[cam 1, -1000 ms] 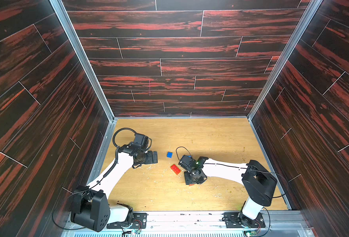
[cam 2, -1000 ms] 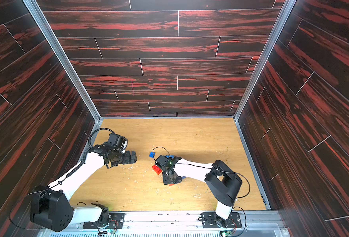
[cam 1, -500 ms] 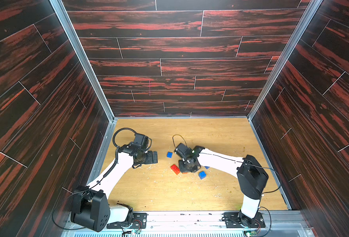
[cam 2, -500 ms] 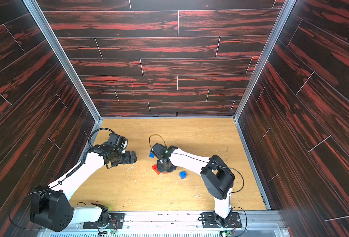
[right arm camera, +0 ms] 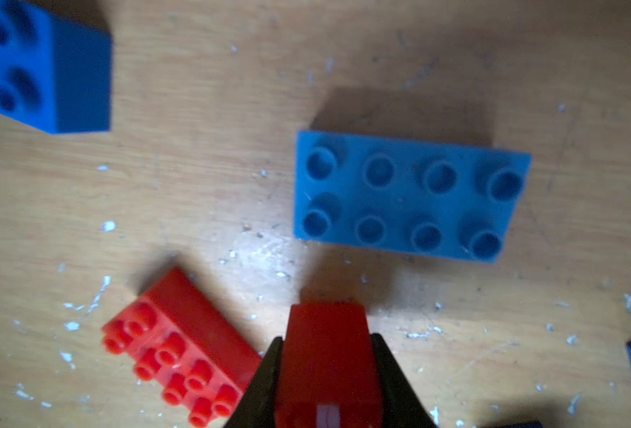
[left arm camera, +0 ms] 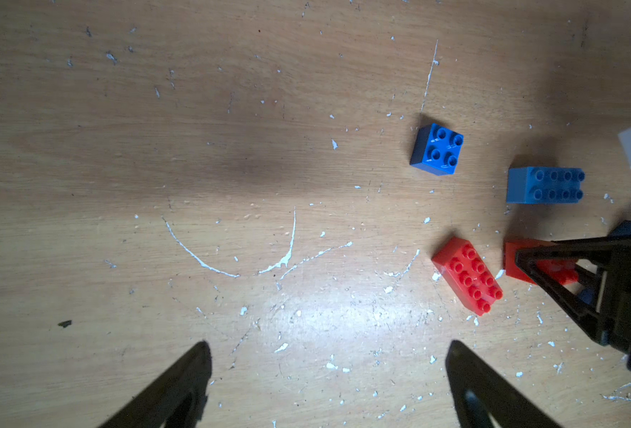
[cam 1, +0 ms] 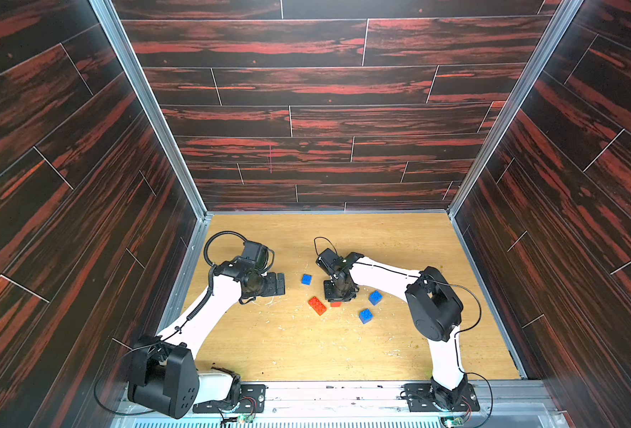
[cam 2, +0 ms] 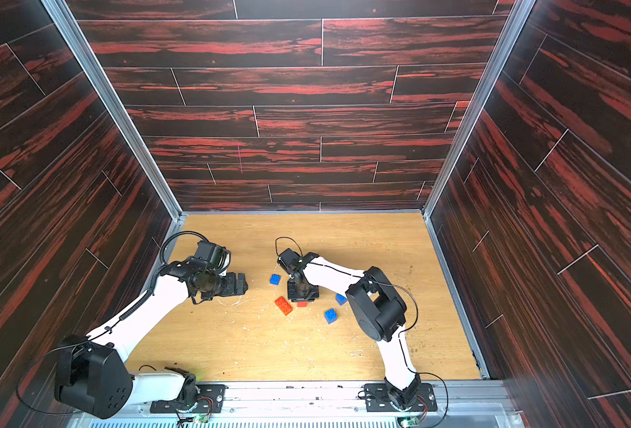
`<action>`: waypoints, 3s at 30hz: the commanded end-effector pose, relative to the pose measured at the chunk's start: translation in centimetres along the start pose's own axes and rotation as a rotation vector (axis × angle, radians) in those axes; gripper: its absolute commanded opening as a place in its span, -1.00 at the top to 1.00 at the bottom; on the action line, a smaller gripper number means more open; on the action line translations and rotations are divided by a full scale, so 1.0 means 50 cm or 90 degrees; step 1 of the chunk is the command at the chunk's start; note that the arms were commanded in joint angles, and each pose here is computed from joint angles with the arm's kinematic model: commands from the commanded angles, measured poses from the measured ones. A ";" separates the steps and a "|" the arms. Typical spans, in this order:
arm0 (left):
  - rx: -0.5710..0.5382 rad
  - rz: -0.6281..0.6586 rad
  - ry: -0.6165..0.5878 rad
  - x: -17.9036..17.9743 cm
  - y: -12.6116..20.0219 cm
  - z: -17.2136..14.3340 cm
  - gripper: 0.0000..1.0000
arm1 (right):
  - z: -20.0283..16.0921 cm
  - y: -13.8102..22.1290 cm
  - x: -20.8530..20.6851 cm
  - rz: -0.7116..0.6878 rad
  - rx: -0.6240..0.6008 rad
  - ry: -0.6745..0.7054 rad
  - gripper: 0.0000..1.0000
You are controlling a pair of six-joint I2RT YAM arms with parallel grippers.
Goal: Assemble a giraffe with lego
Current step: Place the lego brick at the center of the board, then pick up the lego brick from the center of the board, then place the lego brick at the center of the board.
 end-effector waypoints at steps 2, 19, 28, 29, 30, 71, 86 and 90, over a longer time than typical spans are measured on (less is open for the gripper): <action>0.017 0.001 -0.009 0.001 0.003 -0.012 -0.99 | -0.009 -0.012 0.001 -0.007 0.033 0.009 0.04; 0.014 0.007 -0.011 0.004 0.004 -0.012 -0.99 | -0.018 0.161 -0.043 -0.012 -0.083 0.054 -0.36; 0.016 0.005 -0.009 0.002 0.000 -0.011 -0.99 | -0.119 0.158 -0.144 -0.013 -0.074 0.070 -0.46; 0.016 0.004 -0.007 0.002 0.000 -0.009 -0.99 | -0.131 0.150 -0.158 -0.017 -0.067 0.066 -0.45; 0.017 0.004 -0.008 0.001 -0.001 -0.009 -0.99 | -0.139 0.144 -0.166 -0.020 -0.062 0.067 -0.46; 0.023 0.005 -0.010 0.004 -0.002 -0.015 -0.99 | 0.000 0.035 -0.106 -0.034 -0.021 0.049 0.46; 0.024 0.003 -0.009 0.002 -0.003 -0.015 -0.99 | -0.013 0.012 -0.125 -0.023 0.023 0.031 0.29; 0.025 0.004 -0.009 0.002 -0.003 -0.015 -0.99 | -0.018 0.005 -0.127 -0.027 0.029 0.029 0.09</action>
Point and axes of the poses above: each gripper's point midway between its finger pads, its own y axis back along the fingers, its own x axis along the line the jaws close on, z = x × y, the point moved 2 cm from there along y, back along the fingers, and after that the axes turned 4 degrees about y, right-handed, at the moved point
